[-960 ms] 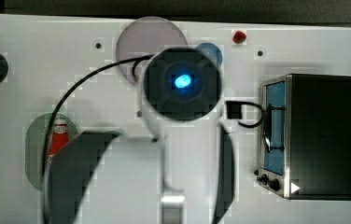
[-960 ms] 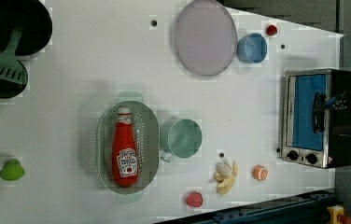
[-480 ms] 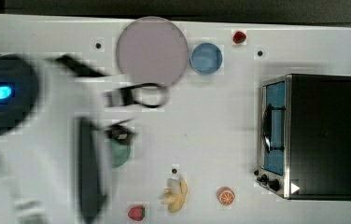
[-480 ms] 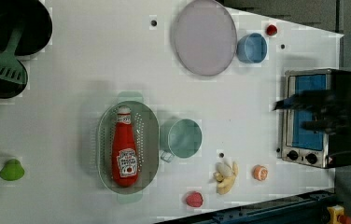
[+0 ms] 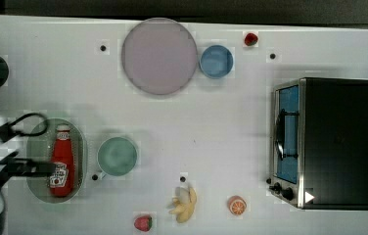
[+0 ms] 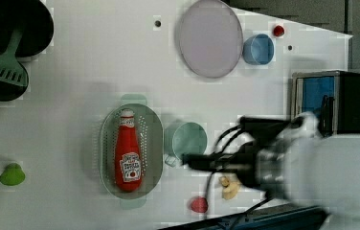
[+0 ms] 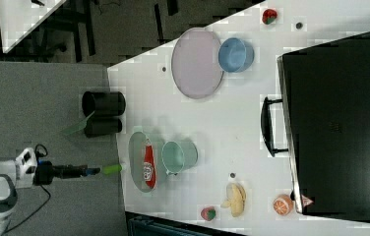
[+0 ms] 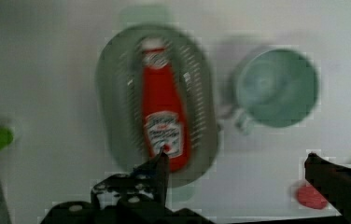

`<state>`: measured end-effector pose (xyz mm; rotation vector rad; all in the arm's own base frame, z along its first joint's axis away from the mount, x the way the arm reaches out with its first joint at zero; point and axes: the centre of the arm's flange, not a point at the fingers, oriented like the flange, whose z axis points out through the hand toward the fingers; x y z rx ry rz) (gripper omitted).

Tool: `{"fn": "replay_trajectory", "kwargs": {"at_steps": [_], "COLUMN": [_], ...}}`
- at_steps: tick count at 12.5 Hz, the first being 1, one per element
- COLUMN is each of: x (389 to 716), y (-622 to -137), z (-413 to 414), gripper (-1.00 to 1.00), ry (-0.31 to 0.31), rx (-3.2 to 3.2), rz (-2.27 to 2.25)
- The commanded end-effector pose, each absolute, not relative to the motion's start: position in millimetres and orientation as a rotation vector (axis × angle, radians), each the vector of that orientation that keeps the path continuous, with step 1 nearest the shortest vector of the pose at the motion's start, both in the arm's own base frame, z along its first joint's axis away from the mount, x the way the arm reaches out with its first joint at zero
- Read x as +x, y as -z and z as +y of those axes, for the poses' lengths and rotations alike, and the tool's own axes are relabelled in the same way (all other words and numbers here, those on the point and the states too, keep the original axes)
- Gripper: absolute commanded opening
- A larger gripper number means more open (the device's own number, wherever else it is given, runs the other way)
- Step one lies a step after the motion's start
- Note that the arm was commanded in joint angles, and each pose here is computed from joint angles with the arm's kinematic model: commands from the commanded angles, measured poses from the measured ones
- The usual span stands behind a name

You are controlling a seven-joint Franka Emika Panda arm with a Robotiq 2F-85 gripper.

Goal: Pick ketchup from strainer and place it on the table

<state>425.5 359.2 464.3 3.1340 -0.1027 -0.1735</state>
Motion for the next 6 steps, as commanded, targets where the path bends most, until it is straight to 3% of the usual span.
{"fn": "replay_trajectory", "kwargs": {"at_steps": [1, 6], "x": [416, 399], "y": [-419, -324], "z": [367, 369], "gripper": [1.0, 1.0], "ry": [0.197, 0.083], "rx": [3.155, 3.298], "rz": [-0.145, -0.155]}}
